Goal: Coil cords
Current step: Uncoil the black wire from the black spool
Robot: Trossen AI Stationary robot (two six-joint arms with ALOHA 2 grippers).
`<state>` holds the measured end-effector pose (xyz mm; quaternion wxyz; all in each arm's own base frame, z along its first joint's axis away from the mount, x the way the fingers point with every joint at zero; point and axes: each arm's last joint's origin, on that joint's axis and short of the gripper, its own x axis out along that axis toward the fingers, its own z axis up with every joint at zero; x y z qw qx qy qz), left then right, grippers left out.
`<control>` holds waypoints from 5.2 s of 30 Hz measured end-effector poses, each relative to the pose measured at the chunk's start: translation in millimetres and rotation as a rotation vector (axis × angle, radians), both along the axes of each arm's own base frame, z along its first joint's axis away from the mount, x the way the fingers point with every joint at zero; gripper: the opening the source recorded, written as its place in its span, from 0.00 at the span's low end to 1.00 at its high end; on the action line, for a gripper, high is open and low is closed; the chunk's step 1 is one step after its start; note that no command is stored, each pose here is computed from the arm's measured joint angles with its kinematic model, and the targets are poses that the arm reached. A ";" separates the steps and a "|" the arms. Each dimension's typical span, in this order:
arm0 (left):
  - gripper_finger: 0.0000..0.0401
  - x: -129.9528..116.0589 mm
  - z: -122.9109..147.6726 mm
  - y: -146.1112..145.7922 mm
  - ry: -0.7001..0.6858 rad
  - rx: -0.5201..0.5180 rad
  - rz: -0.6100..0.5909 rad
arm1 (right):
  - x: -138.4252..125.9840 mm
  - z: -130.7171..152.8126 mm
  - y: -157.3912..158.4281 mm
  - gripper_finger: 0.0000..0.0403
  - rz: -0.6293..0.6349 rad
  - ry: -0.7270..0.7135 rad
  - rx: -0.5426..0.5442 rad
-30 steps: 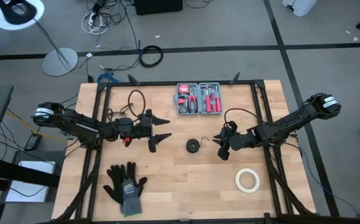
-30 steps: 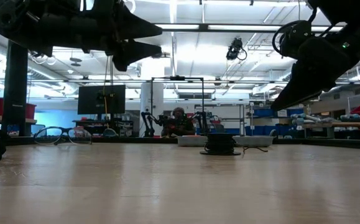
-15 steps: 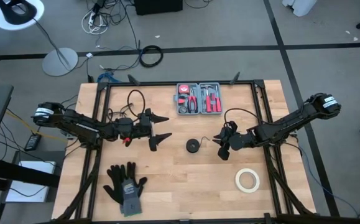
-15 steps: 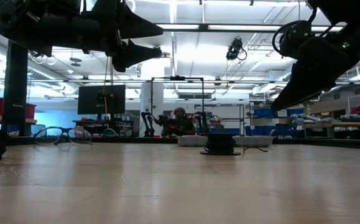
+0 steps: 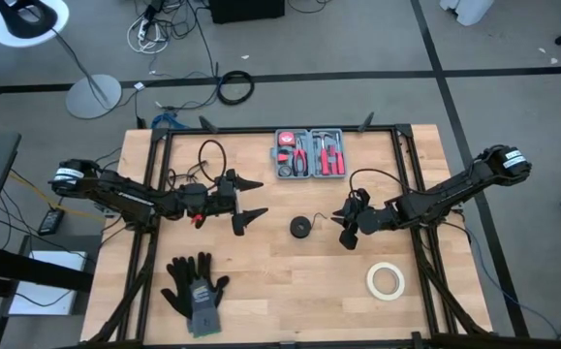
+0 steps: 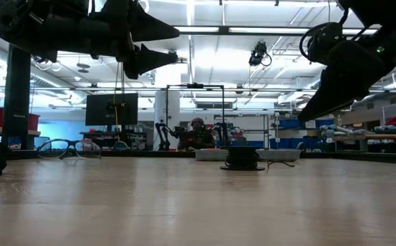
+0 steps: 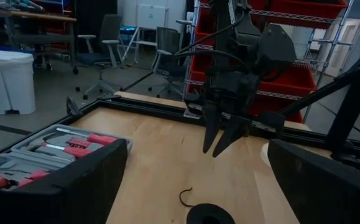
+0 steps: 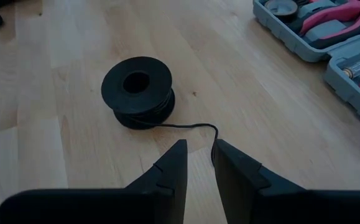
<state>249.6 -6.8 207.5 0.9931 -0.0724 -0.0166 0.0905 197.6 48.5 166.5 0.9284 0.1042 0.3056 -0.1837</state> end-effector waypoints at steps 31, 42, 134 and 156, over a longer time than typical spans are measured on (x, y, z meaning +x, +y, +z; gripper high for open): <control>0.98 0.0 0.8 -0.1 -0.008 -0.001 -0.003 | 1.8 2.1 0.6 0.20 0.000 -0.029 0.009; 0.98 0.0 0.8 -0.1 -0.008 -0.001 -0.003 | 2.9 3.3 0.9 0.20 0.000 -0.045 0.015; 0.98 107.8 -43.9 18.7 1.005 -0.162 0.171 | 50.0 -40.3 15.9 0.19 0.100 -0.160 0.158; 0.98 72.1 -44.1 35.1 0.942 -0.226 0.240 | 139.3 -46.3 15.5 0.19 0.157 -0.011 -0.094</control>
